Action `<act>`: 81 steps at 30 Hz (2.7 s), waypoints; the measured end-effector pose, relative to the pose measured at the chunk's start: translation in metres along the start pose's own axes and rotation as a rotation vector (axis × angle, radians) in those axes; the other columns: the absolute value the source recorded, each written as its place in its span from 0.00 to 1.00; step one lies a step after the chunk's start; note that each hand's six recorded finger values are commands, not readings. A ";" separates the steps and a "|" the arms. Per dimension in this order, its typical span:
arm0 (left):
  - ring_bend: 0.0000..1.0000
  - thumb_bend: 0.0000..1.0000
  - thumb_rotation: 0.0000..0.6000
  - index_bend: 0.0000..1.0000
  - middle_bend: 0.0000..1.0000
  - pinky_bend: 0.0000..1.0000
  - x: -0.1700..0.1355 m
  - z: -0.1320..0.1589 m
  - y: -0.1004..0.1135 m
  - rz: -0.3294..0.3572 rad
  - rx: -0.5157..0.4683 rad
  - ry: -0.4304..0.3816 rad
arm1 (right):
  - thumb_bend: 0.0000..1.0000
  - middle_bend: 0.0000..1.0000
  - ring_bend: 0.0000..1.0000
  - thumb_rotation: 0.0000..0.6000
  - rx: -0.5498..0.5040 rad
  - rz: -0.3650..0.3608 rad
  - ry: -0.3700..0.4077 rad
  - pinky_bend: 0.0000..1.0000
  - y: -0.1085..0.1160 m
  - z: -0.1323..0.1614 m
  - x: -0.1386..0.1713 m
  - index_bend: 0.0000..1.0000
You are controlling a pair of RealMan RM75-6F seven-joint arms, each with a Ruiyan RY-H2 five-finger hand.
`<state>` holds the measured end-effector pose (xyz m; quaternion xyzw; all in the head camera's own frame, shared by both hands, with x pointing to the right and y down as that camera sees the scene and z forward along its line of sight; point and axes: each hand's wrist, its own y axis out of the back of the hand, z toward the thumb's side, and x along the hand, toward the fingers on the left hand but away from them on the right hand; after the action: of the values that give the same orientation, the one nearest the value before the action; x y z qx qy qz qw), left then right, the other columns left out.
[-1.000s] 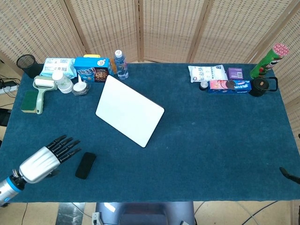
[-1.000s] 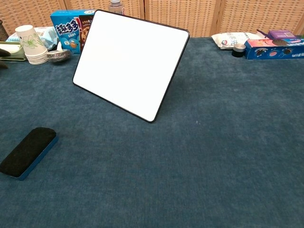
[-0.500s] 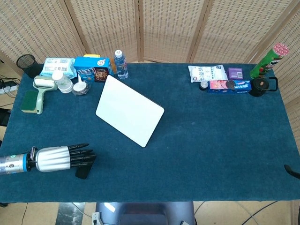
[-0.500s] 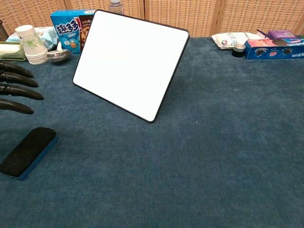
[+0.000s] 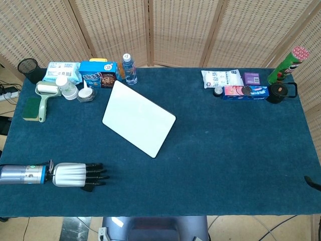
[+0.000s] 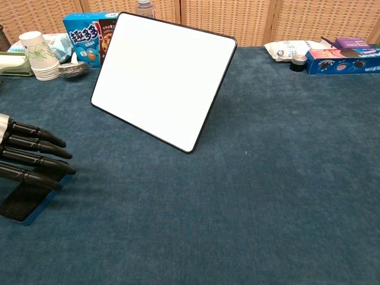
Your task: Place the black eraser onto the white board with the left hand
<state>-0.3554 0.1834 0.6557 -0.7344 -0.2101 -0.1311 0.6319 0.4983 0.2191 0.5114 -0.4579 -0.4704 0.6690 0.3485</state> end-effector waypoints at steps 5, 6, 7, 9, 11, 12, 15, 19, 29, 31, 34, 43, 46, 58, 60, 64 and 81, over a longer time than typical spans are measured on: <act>0.00 0.11 1.00 0.00 0.00 0.15 0.011 0.005 -0.008 -0.014 -0.015 -0.023 | 0.00 0.03 0.05 1.00 -0.002 0.004 -0.001 0.00 -0.001 0.000 0.000 0.07; 0.00 0.11 1.00 0.00 0.00 0.16 0.013 0.006 -0.009 -0.021 -0.018 -0.030 | 0.00 0.03 0.05 1.00 -0.003 0.004 -0.001 0.00 -0.001 -0.001 0.000 0.07; 0.00 0.11 1.00 0.00 0.00 0.16 0.014 0.006 -0.011 -0.025 -0.018 -0.034 | 0.00 0.03 0.05 1.00 -0.003 0.003 -0.002 0.00 0.000 -0.001 -0.001 0.07; 0.00 0.11 1.00 0.00 0.00 0.17 0.015 0.007 -0.013 -0.037 -0.021 -0.041 | 0.00 0.03 0.05 1.00 -0.006 0.003 -0.003 0.00 0.000 -0.001 -0.001 0.07; 0.00 0.11 1.00 0.00 0.00 0.18 0.015 0.007 -0.016 -0.051 -0.022 -0.042 | 0.00 0.03 0.05 1.00 -0.008 0.003 -0.003 0.00 0.000 -0.002 -0.001 0.07; 0.00 0.11 1.00 0.00 0.00 0.19 0.015 0.007 -0.017 -0.056 -0.022 -0.041 | 0.00 0.03 0.05 1.00 -0.009 0.003 -0.003 0.00 0.000 -0.002 -0.001 0.07; 0.01 0.13 1.00 0.04 0.06 0.22 0.018 0.006 -0.018 -0.049 -0.023 -0.033 | 0.00 0.03 0.05 1.00 -0.011 0.003 -0.002 0.00 0.000 -0.002 -0.002 0.07; 0.08 0.16 1.00 0.21 0.18 0.28 0.024 0.006 -0.018 -0.035 -0.027 -0.026 | 0.00 0.03 0.05 1.00 -0.014 0.004 0.001 0.00 0.001 -0.002 -0.002 0.08; 0.29 0.21 1.00 0.53 0.42 0.44 0.029 0.007 -0.018 -0.018 -0.021 -0.019 | 0.00 0.03 0.05 1.00 -0.018 -0.003 0.009 0.00 0.002 -0.002 -0.002 0.08; 0.31 0.21 1.00 0.56 0.44 0.45 0.028 0.006 -0.015 -0.004 -0.018 -0.012 | 0.00 0.03 0.05 1.00 -0.017 -0.003 0.010 0.00 0.002 -0.002 -0.002 0.08; 0.32 0.22 1.00 0.58 0.45 0.46 0.027 0.003 -0.009 0.031 -0.012 0.011 | 0.00 0.03 0.05 1.00 -0.015 0.001 0.013 0.00 0.001 -0.001 -0.002 0.08; 0.33 0.22 1.00 0.59 0.47 0.47 0.024 -0.035 0.021 0.180 0.024 0.201 | 0.00 0.03 0.05 1.00 -0.015 0.015 0.018 0.00 -0.002 0.000 -0.001 0.08; 0.34 0.22 1.00 0.59 0.47 0.47 0.024 -0.057 0.032 0.231 0.027 0.304 | 0.00 0.03 0.05 1.00 -0.015 0.021 0.021 0.00 -0.003 0.001 -0.001 0.08; 0.34 0.22 1.00 0.59 0.47 0.47 0.059 -0.120 0.067 0.402 0.015 0.569 | 0.00 0.03 0.05 1.00 -0.015 0.058 0.035 0.00 -0.011 0.004 -0.003 0.08; 0.34 0.22 1.00 0.59 0.47 0.47 0.071 -0.128 0.068 0.410 0.009 0.598 | 0.00 0.03 0.05 1.00 -0.017 0.064 0.037 0.00 -0.012 0.004 -0.003 0.08; 0.34 0.22 1.00 0.59 0.47 0.47 0.089 -0.140 0.069 0.407 -0.006 0.639 | 0.00 0.03 0.05 1.00 -0.020 0.069 0.036 0.00 -0.013 0.004 -0.003 0.08; 0.34 0.21 1.00 0.59 0.47 0.45 0.125 -0.172 0.074 0.391 -0.029 0.736 | 0.00 0.04 0.05 1.00 -0.028 0.082 0.024 0.00 -0.015 0.000 -0.007 0.08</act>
<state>-0.1985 0.0241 0.6773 -0.6735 0.1751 -0.2652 0.6674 0.5015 0.2175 0.5272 -0.4896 -0.4566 0.6705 0.3198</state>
